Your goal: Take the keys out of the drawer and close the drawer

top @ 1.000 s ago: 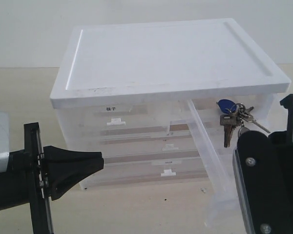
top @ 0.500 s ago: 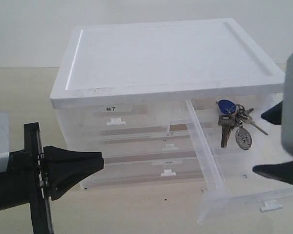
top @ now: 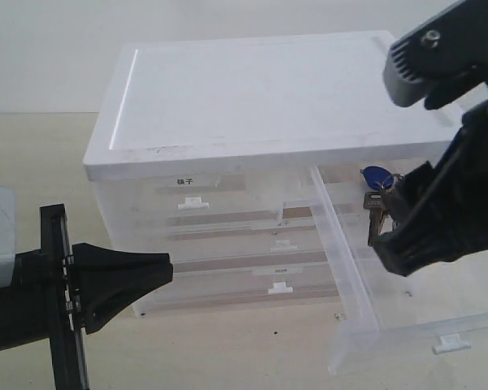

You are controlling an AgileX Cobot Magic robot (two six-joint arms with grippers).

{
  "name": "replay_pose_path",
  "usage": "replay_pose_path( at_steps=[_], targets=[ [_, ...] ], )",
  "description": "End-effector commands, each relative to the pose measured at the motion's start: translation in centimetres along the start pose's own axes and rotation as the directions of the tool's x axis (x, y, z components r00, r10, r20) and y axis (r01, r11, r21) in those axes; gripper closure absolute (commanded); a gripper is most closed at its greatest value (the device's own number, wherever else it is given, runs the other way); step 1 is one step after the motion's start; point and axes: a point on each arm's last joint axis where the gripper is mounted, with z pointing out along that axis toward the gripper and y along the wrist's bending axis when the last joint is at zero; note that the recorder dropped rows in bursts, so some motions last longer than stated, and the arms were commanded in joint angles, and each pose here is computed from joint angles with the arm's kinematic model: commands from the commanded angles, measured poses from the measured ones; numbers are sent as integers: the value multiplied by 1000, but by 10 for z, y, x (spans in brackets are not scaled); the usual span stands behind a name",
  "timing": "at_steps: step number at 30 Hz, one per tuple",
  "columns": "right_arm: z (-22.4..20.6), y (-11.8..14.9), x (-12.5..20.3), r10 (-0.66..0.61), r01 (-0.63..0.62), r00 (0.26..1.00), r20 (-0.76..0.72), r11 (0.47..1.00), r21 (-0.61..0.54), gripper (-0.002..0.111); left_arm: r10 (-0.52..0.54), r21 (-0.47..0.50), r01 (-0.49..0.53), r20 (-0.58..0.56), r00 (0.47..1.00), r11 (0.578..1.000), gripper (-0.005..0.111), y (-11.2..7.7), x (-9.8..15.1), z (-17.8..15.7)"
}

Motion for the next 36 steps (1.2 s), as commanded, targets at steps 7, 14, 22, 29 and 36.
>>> replay_pose_path(
  at_steps=[7, 14, 22, 29, 36],
  targets=[
    [29, 11, -11, 80, -80, 997, 5, 995, 64, 54, -2, 9, 1, 10, 1000, 1000, 102, -1, -1, 1],
    [63, -17, 3, 229, -229, 973, -13, 973, 23, 54, -2, 9, 1, 10, 1000, 1000, 102, -1, -1, 1],
    [87, -16, 11, 220, -221, 975, -33, 975, -10, 54, -2, 9, 1, 10, 1000, 1000, 102, -1, -1, 1],
    [109, -14, 15, 251, -248, 966, -61, 967, 61, 59, -2, 9, 1, 10, 1000, 1000, 102, -1, -1, 1],
    [107, -11, 17, 132, -131, 986, -98, 991, 23, 108, -2, 9, 1, 10, 1000, 1000, 102, -1, -1, 1]
  ],
)
